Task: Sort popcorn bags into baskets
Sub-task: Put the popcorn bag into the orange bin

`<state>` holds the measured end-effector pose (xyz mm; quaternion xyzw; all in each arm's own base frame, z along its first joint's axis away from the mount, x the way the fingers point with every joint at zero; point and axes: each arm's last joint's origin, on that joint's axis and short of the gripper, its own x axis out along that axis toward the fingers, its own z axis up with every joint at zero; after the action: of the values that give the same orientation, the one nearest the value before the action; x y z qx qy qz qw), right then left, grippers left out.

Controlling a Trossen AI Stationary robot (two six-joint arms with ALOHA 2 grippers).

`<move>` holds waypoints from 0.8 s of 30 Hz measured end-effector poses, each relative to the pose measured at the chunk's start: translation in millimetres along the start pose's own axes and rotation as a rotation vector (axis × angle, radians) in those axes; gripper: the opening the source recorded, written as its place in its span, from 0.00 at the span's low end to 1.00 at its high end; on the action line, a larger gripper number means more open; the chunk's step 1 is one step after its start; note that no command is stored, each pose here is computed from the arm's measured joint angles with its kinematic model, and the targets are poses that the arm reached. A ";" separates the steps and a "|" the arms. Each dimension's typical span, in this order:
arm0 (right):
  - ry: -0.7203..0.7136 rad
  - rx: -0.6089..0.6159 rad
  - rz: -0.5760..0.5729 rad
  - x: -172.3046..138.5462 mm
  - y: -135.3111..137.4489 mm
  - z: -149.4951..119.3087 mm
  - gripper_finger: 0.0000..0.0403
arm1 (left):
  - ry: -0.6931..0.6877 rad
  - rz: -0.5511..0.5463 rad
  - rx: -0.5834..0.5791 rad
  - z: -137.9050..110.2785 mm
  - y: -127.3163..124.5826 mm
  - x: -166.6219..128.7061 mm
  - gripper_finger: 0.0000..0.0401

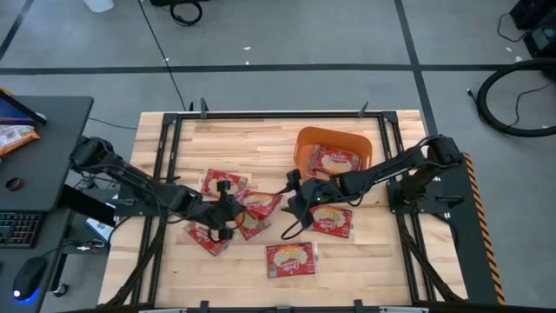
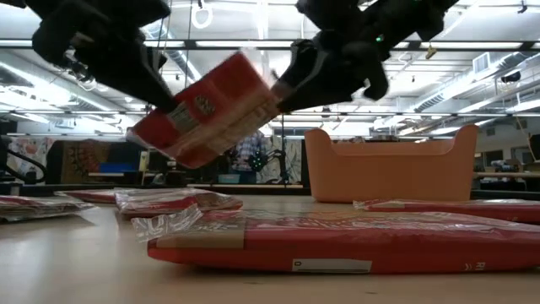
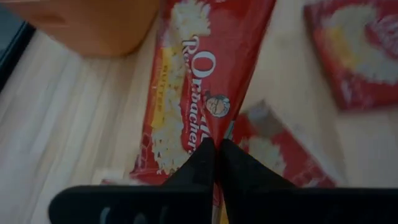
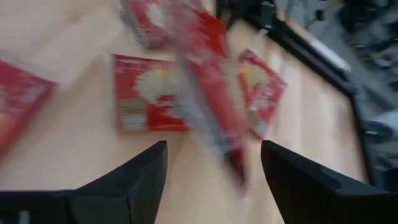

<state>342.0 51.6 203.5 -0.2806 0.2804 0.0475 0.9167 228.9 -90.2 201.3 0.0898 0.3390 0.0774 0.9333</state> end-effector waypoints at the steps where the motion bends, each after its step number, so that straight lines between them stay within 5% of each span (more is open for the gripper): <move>1: 0.003 -0.018 -0.021 2.6 -0.1 0.5 0.66 | -0.010 -0.006 0.010 1.3 0.5 -1.0 0.04; 6: -0.027 -0.079 -0.053 6.3 -2.0 5.6 0.58 | -0.073 -0.016 0.015 8.0 -0.7 -1.7 0.05; 18: -0.022 -0.107 -0.115 -1.8 -7.7 10.0 0.21 | -0.095 0.009 0.017 10.1 -0.1 -1.8 0.09; 24: 0.050 -0.138 -0.135 -13.9 -12.6 11.9 0.09 | -0.111 0.023 0.012 12.0 3.0 -6.9 0.28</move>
<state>339.2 48.5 225.3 -0.3626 0.2798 -0.0022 0.8889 231.1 -90.1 215.3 0.1035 0.2861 0.0808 0.9491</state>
